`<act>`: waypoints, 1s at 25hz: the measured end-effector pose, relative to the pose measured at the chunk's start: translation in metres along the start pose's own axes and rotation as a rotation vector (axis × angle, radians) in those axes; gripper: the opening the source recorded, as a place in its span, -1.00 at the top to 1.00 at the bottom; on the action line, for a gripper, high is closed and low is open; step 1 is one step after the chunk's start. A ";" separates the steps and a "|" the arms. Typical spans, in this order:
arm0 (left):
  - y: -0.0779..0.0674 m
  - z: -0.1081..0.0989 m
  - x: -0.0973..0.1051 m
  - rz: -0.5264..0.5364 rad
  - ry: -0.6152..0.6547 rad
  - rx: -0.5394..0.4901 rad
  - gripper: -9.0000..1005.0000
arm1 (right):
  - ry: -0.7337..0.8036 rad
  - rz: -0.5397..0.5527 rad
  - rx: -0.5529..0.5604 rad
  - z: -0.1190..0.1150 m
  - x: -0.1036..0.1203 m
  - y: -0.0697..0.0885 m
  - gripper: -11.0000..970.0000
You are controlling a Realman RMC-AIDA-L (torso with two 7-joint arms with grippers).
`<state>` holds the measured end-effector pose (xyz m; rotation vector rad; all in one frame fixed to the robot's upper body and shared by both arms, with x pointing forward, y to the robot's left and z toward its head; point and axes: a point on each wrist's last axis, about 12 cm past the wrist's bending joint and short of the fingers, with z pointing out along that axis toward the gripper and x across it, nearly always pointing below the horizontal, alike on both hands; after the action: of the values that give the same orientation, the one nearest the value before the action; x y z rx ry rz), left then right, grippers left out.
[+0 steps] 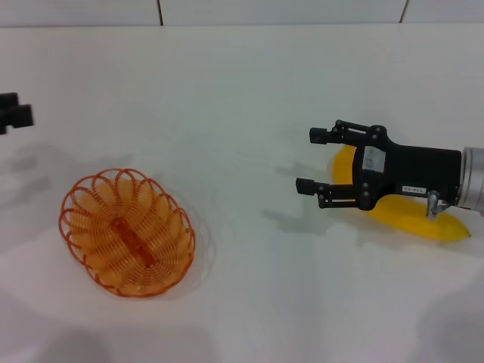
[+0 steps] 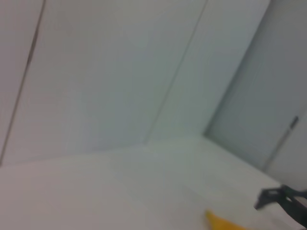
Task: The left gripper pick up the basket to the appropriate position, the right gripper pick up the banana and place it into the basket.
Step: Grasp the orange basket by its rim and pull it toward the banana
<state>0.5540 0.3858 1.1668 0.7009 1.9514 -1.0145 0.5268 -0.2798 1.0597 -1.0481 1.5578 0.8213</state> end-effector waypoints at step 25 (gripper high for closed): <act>0.000 0.091 -0.052 0.455 0.594 -0.059 -0.20 | -0.012 -0.026 -0.032 0.012 -0.010 -0.005 -0.78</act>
<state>0.6173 0.3031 1.1791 1.4576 2.1417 -0.4934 0.5371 -0.2687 1.0669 -1.0828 1.5224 0.8361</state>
